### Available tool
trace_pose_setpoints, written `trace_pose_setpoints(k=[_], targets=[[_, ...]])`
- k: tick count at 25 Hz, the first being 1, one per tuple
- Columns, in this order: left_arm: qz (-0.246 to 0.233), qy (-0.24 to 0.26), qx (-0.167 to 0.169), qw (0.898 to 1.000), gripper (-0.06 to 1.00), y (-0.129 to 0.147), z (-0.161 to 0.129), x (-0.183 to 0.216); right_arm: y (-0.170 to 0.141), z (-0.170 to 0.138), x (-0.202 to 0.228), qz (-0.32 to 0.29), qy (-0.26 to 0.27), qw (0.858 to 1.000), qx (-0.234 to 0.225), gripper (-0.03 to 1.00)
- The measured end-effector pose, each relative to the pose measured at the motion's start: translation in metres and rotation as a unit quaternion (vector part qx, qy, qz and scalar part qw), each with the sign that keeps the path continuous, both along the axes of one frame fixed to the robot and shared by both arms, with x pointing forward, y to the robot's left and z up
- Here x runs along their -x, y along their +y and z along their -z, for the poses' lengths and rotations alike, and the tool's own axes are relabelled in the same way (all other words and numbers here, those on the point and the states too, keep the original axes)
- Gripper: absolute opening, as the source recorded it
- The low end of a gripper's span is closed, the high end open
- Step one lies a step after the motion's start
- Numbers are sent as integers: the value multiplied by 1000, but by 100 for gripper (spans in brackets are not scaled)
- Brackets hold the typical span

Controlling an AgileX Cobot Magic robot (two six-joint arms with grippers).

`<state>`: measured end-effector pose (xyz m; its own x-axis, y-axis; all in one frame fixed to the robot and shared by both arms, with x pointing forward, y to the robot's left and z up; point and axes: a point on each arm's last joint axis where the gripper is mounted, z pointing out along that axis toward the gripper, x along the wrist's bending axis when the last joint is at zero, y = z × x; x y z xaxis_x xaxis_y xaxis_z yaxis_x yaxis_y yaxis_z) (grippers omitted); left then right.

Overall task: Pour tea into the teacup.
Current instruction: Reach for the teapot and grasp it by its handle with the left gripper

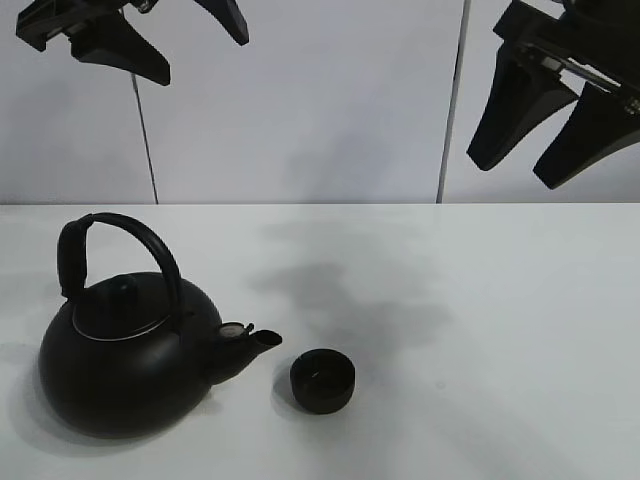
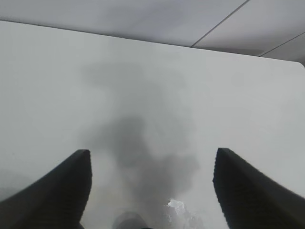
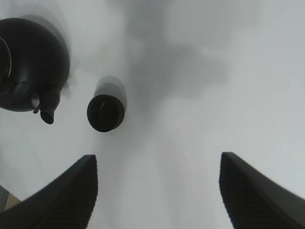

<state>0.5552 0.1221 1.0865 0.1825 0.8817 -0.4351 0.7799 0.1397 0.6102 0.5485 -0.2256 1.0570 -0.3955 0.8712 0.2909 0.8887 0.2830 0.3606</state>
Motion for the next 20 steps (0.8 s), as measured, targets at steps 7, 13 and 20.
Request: trace_pose_setpoints(k=[7, 13, 20], targets=[[0, 0, 0, 1000, 52, 0, 0, 0, 3, -1, 0, 5, 3, 1000, -18, 50], [0, 0, 0, 1000, 52, 0, 0, 0, 3, -1, 0, 5, 3, 1000, -18, 50], [0, 0, 0, 1000, 52, 0, 0, 0, 3, -1, 0, 5, 3, 1000, -19, 50]])
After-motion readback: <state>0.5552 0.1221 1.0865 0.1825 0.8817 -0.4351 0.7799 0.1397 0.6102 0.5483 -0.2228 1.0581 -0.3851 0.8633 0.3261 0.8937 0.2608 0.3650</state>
